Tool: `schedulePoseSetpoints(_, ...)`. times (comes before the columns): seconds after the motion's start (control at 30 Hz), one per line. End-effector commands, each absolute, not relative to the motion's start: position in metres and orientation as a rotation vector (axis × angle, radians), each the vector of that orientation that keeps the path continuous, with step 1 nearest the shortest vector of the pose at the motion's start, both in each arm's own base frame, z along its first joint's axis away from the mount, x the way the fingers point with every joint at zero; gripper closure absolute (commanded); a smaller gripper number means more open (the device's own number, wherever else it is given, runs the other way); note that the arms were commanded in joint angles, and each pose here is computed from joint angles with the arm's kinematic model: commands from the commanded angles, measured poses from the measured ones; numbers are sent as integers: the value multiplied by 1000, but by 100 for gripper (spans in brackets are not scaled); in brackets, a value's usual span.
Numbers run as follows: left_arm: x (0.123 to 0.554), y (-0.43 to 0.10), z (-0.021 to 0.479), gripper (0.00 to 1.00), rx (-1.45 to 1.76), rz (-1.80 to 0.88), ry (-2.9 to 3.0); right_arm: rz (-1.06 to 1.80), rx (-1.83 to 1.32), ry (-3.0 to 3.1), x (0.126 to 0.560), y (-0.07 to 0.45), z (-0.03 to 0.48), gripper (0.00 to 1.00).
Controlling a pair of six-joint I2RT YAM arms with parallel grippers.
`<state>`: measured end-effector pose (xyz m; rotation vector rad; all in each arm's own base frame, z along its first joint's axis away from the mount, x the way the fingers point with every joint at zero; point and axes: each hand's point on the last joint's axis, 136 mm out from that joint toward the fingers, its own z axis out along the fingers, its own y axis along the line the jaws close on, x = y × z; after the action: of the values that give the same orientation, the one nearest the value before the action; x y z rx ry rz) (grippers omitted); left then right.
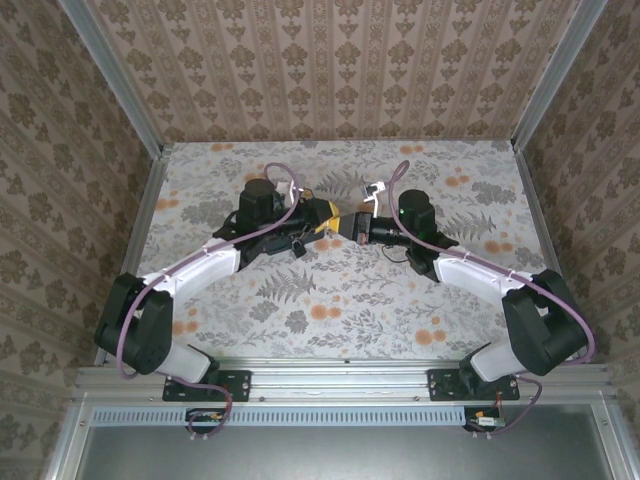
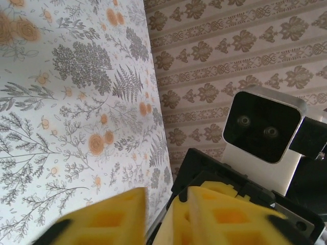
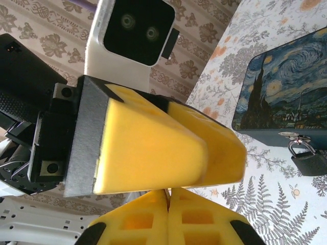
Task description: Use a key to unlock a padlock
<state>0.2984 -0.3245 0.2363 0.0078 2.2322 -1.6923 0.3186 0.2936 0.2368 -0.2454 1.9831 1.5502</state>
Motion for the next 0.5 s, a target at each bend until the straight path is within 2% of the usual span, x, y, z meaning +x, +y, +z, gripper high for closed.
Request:
schedulePoseSetpoints(0.0,296,-318,233,59,-1,-1661,2252,1518,-266,1951,316,291,244,100)
schedulePoseSetpoints(0.2,301,-293,232,55,-33,-1588,2269,1442,-275,2023,312,285,225,100)
schedulePoseSetpoints(0.47,272,-288,232,64,205,-1571,2303,1418,-281,2034,314,284,224,100)
